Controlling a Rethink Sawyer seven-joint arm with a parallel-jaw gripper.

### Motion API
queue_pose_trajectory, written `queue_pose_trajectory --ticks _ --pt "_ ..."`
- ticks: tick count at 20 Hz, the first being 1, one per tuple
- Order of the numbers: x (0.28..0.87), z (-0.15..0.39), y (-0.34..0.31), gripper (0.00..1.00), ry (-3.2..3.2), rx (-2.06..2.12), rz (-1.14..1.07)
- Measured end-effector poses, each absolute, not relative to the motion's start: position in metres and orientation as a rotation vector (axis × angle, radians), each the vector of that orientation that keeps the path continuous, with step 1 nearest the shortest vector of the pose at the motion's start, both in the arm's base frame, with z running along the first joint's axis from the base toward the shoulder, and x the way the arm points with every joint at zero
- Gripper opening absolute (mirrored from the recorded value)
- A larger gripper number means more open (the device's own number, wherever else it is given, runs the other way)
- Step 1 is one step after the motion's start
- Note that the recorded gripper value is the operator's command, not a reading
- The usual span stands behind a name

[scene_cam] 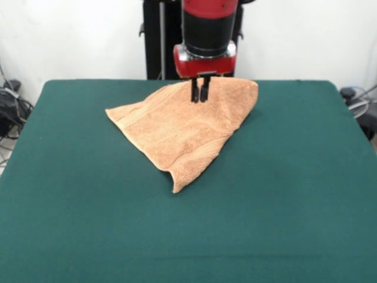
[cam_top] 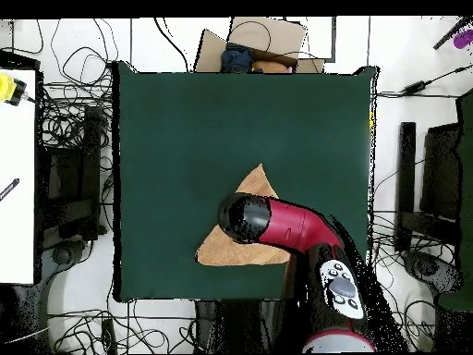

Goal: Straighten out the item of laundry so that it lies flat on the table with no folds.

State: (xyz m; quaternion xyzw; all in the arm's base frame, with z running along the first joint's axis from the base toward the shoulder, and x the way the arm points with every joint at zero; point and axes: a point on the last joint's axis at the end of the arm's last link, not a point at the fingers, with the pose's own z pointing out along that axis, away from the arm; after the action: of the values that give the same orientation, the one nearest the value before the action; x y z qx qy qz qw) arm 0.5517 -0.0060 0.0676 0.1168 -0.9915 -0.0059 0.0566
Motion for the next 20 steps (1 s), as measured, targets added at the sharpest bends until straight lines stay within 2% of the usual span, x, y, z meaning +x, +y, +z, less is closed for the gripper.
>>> queue_pose_trajectory --ticks 7,12,16,20 --pt "0.558 0.093 -0.02 0.0 -3.055 0.292 -0.01" --pt "0.559 0.085 -0.039 0.0 -3.093 0.233 -0.02" --pt "0.563 0.048 -0.081 0.0 -3.183 0.131 -0.035" --pt "0.546 -0.019 -0.128 0.0 -3.293 0.053 -0.019"
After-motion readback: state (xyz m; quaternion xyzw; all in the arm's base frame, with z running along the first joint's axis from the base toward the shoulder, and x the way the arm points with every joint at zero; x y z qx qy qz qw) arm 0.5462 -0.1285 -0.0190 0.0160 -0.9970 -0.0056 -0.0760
